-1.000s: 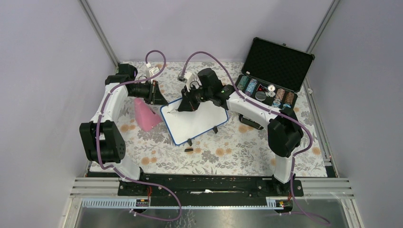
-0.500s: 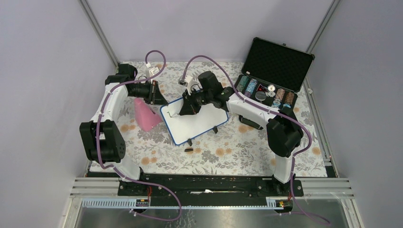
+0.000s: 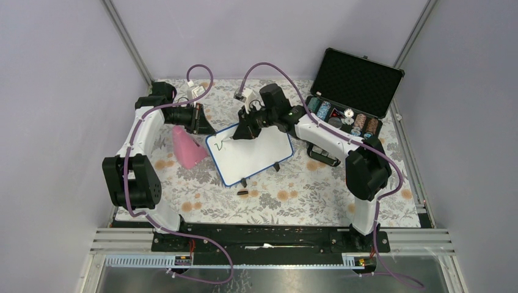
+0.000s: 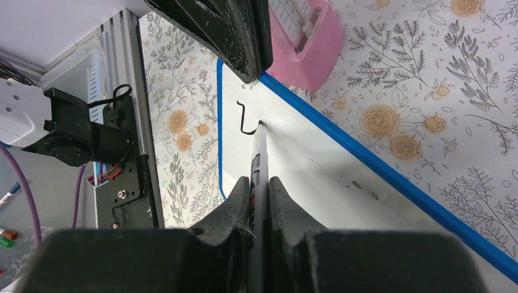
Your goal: Write a sentence on the whiteboard
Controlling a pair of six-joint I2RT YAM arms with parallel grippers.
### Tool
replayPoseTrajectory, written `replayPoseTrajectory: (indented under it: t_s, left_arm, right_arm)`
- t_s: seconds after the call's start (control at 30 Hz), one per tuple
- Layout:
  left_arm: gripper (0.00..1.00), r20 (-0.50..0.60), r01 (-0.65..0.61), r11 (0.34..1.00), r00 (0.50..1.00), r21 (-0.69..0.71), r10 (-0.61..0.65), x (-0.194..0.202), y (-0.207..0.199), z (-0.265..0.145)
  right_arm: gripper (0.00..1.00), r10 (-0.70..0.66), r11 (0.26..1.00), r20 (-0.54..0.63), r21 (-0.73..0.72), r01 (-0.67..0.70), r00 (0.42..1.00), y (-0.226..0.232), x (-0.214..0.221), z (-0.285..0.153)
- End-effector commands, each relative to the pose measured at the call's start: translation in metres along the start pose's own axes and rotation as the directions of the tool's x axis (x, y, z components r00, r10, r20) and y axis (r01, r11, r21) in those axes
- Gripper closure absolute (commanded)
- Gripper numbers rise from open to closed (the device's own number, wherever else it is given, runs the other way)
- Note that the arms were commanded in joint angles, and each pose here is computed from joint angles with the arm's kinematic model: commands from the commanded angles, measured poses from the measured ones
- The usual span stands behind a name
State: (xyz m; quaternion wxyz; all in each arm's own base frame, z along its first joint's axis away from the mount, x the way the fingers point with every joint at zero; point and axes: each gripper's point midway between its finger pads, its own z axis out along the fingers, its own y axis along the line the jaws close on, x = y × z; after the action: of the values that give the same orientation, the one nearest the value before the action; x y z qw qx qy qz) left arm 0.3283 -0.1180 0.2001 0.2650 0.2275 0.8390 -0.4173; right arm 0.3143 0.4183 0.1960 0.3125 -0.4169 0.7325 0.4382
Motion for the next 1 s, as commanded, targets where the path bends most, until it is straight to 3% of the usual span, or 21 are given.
replayPoseTrajectory:
  t_s: [0.0, 0.97]
  left_arm:
    - [1.00, 0.016, -0.021, 1.000, 1.000, 0.005, 0.021, -0.006, -0.001, -0.003]
    - [1.00, 0.016, -0.021, 1.000, 1.000, 0.004, 0.021, -0.007, -0.001, -0.003]
  right_arm:
    - [1.00, -0.042, 0.998, 0.052, 0.039, 0.040, 0.998, -0.008, -0.023, -0.005]
    - [1.00, -0.017, 1.000, -0.074, -0.019, 0.016, 0.997, 0.011, 0.041, 0.008]
